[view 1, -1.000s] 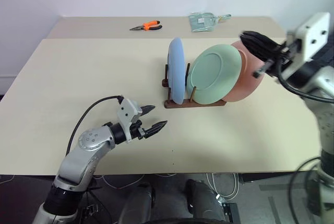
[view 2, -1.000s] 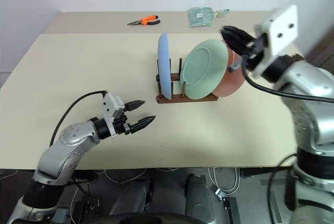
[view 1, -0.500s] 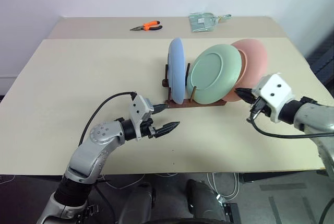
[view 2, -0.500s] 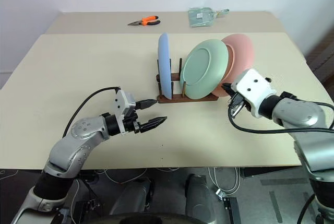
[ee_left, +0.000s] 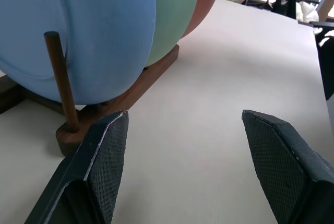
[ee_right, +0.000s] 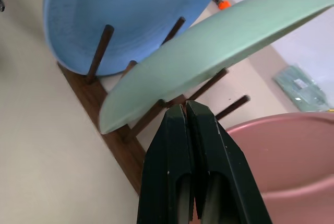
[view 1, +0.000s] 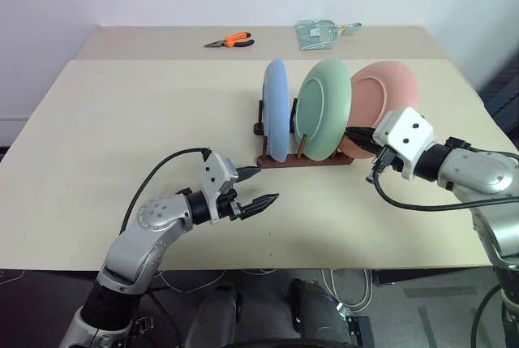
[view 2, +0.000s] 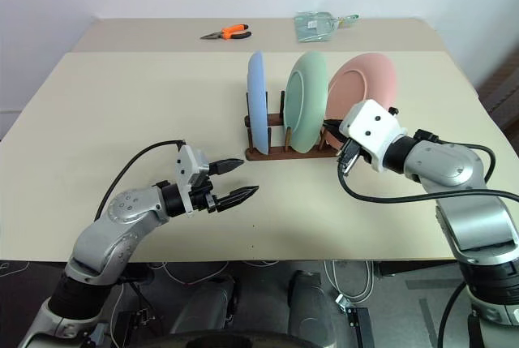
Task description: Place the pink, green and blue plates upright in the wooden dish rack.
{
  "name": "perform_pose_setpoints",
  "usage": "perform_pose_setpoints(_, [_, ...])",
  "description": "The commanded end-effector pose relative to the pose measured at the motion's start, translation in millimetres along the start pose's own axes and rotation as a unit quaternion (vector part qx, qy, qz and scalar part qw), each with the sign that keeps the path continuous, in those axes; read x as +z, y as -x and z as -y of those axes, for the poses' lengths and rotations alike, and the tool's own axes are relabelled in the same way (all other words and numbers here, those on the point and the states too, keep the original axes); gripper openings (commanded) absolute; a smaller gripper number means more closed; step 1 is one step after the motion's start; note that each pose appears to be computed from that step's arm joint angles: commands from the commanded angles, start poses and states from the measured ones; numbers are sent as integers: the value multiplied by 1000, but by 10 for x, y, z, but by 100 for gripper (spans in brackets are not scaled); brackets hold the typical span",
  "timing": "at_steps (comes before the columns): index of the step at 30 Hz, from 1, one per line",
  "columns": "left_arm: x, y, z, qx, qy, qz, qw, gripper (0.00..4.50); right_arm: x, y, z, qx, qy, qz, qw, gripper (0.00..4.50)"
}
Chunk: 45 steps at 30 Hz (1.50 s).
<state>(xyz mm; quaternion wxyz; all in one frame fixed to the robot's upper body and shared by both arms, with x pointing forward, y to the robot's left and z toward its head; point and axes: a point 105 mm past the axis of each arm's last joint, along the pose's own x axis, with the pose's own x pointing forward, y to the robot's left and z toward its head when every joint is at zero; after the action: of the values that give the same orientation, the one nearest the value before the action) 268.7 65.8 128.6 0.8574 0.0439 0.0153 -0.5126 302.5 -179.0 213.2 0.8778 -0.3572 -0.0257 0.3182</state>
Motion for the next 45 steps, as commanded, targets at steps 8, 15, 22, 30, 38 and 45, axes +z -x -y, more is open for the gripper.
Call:
perform_pose_setpoints(8, [70,-32,33,-16,-20,10,1000,357,-206,595,1012,-211,105,-88,968,4])
perform_pose_setpoints(15, [50,-44,43,-19,-19,8,1000,357,-601,566,830,-166,119,-153,967,4])
perform_pose_setpoints(22, [40,-32,32,-16,-21,6,1000,357,-408,320,699,-141,95,-89,981,4])
perform_pose_setpoints(30, [33,-29,31,-10,-21,7,1000,357,-15,178,529,-96,81,-9,992,4])
perform_pose_setpoints(38, [37,-50,30,-11,-21,10,1000,357,101,175,437,-67,83,8,994,4])
perform_pose_setpoints(45, [32,-58,34,-13,-22,10,1000,357,-56,250,546,-91,98,-36,990,4])
